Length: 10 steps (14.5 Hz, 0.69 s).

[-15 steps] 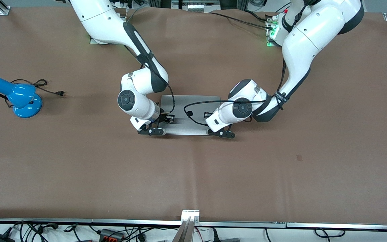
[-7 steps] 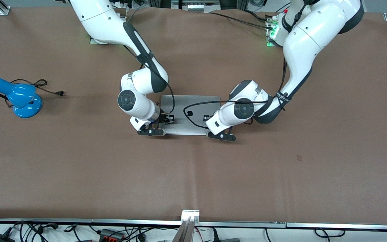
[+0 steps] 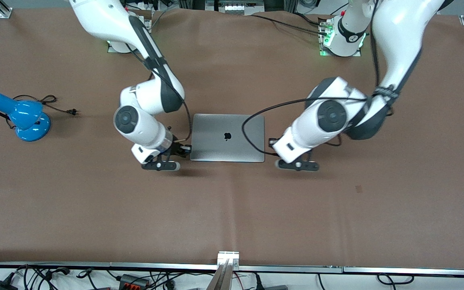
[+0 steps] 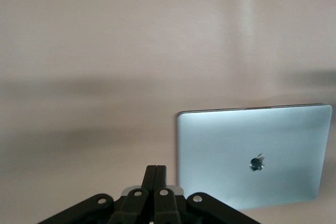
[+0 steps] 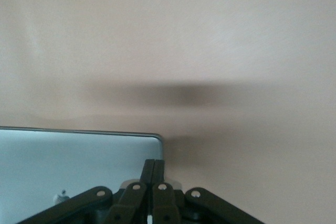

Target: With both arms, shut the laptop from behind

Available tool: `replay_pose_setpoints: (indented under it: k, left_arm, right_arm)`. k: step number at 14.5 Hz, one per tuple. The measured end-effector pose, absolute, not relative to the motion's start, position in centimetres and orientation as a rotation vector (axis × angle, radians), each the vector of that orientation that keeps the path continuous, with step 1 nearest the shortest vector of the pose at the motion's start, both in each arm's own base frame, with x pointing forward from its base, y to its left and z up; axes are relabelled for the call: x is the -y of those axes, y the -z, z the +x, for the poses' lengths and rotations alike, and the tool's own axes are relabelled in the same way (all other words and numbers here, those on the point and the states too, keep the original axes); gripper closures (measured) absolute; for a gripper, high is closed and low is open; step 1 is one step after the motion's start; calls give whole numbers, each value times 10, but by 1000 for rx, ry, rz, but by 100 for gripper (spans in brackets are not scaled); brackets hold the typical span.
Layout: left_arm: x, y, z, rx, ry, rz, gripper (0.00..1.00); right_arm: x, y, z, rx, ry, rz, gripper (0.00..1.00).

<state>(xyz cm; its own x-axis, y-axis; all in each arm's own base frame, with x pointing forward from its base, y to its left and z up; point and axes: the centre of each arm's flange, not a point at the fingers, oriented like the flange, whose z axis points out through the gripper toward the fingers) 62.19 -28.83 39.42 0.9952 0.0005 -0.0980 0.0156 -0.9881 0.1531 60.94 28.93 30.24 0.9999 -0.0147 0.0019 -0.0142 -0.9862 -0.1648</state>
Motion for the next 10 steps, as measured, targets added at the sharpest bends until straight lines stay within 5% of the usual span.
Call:
replay_pose_setpoints:
  k: [6,10]
  left_arm:
    - [202,-518,621,-131,206,2959,99]
    - [195,-542,618,-127,245,2948,99]
  right_arm:
    - [-238,-406,603,47,-68,-3093,95]
    - [-203,-477,614,-18,-91,-3109,57]
